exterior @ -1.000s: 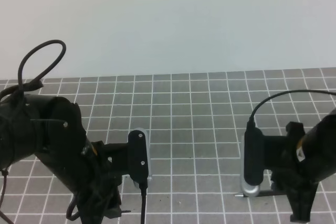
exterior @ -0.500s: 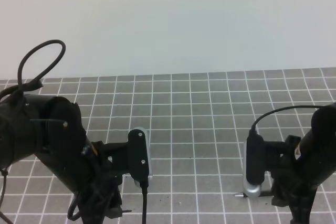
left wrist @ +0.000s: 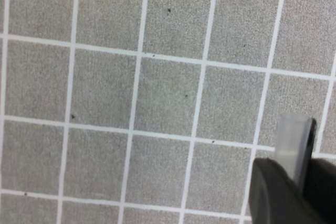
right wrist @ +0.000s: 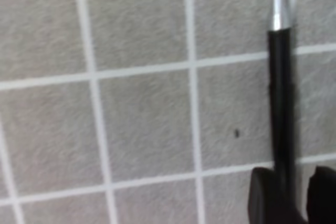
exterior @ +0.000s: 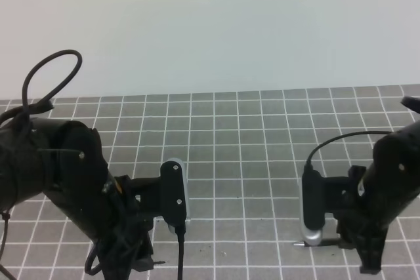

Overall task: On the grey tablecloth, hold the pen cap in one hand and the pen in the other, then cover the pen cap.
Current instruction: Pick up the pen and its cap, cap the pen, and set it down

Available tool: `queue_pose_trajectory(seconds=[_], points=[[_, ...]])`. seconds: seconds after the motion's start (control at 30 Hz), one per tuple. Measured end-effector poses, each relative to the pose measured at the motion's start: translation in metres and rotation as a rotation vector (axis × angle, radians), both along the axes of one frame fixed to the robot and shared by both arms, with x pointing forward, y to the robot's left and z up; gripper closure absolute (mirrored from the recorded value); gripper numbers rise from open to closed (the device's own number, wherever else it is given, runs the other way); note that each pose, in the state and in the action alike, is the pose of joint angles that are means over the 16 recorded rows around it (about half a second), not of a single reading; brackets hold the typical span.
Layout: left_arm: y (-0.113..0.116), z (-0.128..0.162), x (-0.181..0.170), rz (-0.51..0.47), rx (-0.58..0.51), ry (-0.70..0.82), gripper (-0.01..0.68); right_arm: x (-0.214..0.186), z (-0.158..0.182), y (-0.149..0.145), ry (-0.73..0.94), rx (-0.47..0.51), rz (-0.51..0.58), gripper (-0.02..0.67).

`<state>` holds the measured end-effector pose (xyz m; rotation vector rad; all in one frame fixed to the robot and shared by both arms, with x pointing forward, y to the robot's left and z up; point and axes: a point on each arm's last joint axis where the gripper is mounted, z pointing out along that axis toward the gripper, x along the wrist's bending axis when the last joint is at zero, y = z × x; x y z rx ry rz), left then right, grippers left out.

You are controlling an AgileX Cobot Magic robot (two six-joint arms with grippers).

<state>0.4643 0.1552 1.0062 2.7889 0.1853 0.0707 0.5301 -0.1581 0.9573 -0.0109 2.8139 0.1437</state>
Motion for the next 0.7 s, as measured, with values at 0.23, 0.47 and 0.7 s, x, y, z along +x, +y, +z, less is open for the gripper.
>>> queue_pose_trajectory(seconds=[0.23, 0.47, 0.7], points=[[0.0, 0.0, 0.001, 0.0, -0.001, -0.005, 0.594, 0.008, -0.005, 0.004, 0.011, -0.007, 0.005, 0.454], [0.0, 0.0, 0.001, 0.001, -0.002, -0.01, 0.594, 0.012, -0.013, 0.006, 0.038, -0.014, 0.008, 0.454], [0.0, 0.0, 0.001, 0.003, -0.004, -0.014, 0.594, 0.014, -0.021, 0.007, 0.06, -0.027, 0.015, 0.464]])
